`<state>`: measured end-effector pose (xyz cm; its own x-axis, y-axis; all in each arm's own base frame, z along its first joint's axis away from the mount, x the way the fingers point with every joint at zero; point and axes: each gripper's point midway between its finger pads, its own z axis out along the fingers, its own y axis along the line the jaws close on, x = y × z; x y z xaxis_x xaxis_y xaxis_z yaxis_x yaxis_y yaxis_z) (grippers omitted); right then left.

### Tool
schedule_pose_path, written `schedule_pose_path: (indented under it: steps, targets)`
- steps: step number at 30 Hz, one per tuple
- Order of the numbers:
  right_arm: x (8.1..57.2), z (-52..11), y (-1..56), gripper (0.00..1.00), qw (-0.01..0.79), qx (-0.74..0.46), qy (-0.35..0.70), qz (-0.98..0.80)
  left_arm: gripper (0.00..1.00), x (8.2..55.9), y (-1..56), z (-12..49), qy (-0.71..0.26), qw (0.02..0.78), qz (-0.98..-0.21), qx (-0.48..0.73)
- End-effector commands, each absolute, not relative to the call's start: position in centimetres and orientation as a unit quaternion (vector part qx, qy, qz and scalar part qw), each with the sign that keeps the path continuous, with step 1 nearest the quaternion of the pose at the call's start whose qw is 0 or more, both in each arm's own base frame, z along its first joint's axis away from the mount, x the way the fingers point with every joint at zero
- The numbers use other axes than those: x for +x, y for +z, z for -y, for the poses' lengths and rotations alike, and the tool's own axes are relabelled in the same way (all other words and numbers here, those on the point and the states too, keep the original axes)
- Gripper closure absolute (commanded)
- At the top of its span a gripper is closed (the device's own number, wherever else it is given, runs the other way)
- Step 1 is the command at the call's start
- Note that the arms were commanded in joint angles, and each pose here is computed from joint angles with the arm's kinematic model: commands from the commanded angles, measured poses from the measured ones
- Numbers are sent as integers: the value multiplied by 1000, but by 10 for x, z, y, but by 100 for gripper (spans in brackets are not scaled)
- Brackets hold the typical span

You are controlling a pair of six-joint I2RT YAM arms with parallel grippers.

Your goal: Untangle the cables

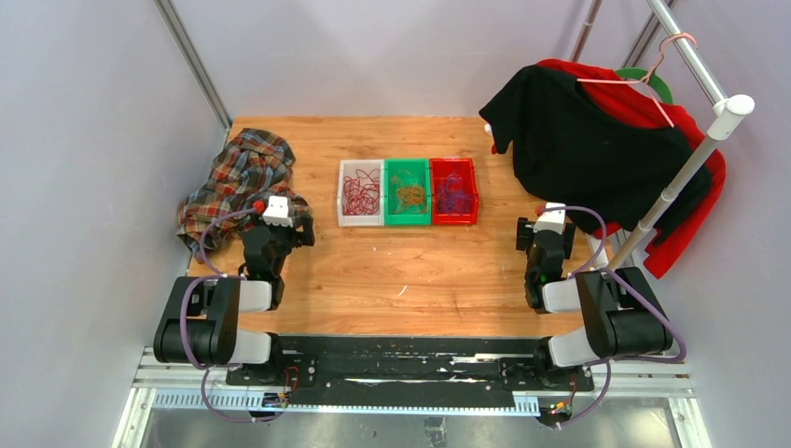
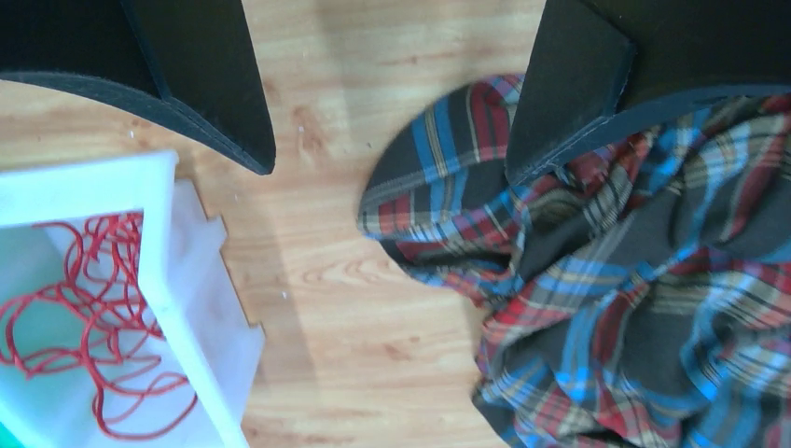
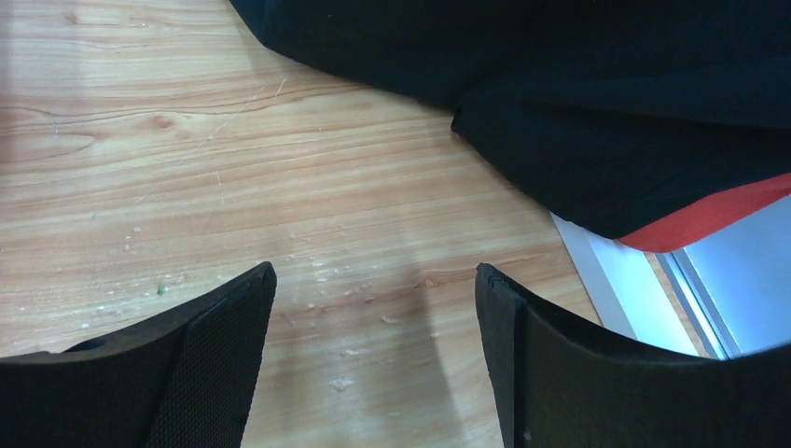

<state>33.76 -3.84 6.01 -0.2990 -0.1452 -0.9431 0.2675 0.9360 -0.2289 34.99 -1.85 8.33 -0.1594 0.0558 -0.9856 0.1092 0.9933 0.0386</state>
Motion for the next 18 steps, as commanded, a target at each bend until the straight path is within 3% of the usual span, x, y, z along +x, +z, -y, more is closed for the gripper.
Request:
schedule_pose_path:
  steps: [1, 18]
  targets:
    - [346, 41, 75, 22, 615, 50, -163, -770, 2, 360, 101, 5, 16, 661, -749, 39]
    - [346, 41, 74, 21, 614, 49, -162, -771, 2, 361, 103, 3, 18, 670, -742, 29]
